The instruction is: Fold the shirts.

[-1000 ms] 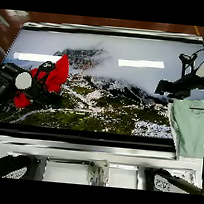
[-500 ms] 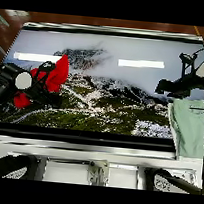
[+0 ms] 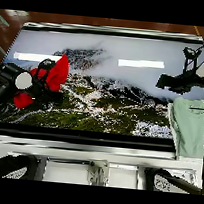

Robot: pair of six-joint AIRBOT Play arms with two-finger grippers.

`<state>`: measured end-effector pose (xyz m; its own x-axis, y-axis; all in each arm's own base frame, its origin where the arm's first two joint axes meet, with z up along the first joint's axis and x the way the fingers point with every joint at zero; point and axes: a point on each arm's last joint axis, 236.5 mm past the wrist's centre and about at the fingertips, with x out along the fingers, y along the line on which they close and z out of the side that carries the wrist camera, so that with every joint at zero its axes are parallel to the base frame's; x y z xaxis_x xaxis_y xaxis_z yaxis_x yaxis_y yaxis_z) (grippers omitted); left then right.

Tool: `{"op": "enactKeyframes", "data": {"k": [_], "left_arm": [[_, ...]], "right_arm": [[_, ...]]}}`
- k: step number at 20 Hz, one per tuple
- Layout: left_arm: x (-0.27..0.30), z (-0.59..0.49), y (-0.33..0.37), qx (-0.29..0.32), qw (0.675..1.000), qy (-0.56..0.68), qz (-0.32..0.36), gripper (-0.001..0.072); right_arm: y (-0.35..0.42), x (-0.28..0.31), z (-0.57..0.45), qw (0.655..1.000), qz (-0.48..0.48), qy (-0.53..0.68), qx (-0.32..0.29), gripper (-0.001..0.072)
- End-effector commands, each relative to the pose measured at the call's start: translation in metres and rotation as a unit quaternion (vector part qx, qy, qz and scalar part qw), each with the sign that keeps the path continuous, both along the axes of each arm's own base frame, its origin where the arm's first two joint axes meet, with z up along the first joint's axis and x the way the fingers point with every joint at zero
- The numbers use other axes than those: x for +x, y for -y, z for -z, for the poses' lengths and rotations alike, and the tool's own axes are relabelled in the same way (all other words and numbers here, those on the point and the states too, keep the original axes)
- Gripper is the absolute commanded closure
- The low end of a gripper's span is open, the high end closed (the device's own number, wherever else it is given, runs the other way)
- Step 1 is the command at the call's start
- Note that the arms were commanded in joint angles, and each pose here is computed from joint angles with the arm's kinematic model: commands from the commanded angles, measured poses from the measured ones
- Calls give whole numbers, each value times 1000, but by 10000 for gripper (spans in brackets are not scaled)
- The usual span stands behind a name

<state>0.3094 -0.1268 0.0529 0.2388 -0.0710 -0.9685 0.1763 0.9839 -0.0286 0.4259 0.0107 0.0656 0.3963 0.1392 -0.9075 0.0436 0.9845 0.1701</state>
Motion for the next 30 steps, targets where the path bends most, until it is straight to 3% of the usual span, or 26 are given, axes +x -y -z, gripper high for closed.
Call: {"op": "enactKeyframes", "data": {"k": [1,3,8,16,17,19,23,26,30], "left_arm": [[57,-12,-16,4,995,98,-21,3],[109,-11,-51,-8,988,131,-82,1],[178,52,-151,-40,971,36,-233,1],[197,160,-175,-47,962,-53,-265,-3],[196,166,-174,-47,961,-59,-266,92],[194,165,-173,-46,962,-61,-261,675],[205,99,-160,-42,979,4,-199,670],[200,-7,-122,-37,989,100,-106,670],[143,-167,-41,-71,965,251,-7,670]], "right_arm": [[2,12,-5,1000,2,28,-4,28],[2,13,-6,1000,2,29,-4,28],[1,11,-5,1000,1,25,-3,28],[-1,11,-5,1000,3,25,3,28],[-1,10,-5,1000,5,23,5,27],[-6,9,-5,1000,5,19,16,28],[-8,10,-6,1000,5,23,21,28],[-12,7,-8,999,3,19,30,28],[-14,-8,-50,998,-8,61,24,28]]}}
